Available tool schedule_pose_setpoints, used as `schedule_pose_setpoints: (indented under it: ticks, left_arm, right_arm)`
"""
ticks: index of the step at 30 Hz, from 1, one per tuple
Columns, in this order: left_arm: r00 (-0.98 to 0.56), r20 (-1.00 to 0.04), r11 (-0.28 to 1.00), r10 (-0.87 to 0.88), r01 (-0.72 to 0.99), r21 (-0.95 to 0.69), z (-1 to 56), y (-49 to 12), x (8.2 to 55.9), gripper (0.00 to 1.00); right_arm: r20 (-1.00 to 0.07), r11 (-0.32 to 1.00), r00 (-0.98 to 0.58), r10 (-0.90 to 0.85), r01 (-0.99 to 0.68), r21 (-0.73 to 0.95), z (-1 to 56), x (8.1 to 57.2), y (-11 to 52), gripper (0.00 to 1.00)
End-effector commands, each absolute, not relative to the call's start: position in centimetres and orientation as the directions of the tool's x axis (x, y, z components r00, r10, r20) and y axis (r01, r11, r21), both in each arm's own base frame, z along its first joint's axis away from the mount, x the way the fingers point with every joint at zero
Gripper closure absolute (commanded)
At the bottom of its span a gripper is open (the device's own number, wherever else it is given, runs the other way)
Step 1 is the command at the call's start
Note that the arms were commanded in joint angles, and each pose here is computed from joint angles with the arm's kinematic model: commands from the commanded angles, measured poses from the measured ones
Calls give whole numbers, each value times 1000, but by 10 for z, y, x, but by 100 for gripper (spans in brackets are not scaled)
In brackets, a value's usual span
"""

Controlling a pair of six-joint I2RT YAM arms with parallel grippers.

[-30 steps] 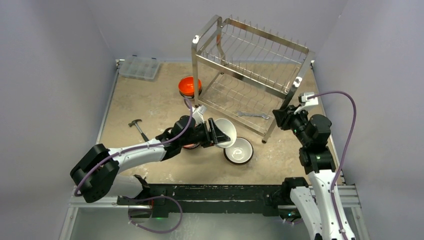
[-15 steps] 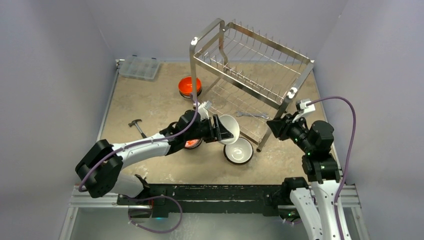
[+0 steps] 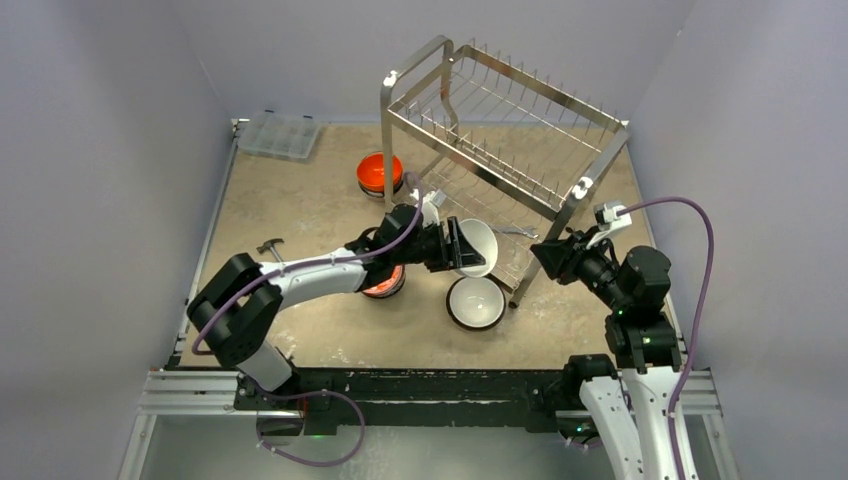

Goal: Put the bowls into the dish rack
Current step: Adjust the dish rack at the center of the board.

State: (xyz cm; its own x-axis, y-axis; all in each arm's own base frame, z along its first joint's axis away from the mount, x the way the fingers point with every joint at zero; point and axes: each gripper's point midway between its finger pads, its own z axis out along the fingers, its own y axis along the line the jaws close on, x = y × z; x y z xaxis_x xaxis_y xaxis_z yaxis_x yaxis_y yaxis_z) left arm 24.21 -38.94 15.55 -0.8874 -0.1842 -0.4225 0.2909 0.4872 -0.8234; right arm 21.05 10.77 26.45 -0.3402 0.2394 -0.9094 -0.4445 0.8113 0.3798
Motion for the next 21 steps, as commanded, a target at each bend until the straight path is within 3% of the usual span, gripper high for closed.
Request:
schedule_pose_setpoints:
  ticks: [1,4,8,21]
  left_arm:
    - [-834,-514,355,-200,427,-831,207,-418,260,62]
    - [-833,-521,349,-185,440,-827,206,-428,267,63]
    - [-834,-526,343,-167,451,-824,202,-443,277,64]
    - [-823,-557,397,-111,477,-784,171,-490,325,66]
  right_arm:
    - [-931,778,-179,318,-512,364,320,209,112,70]
    - [-934,789,-178,308,-501,356,317,211,110,57]
    - [-941,803,-170,293,-490,339,314,214,107,47]
    - [-937,783,-176,303,-514,350,314,213,112,46]
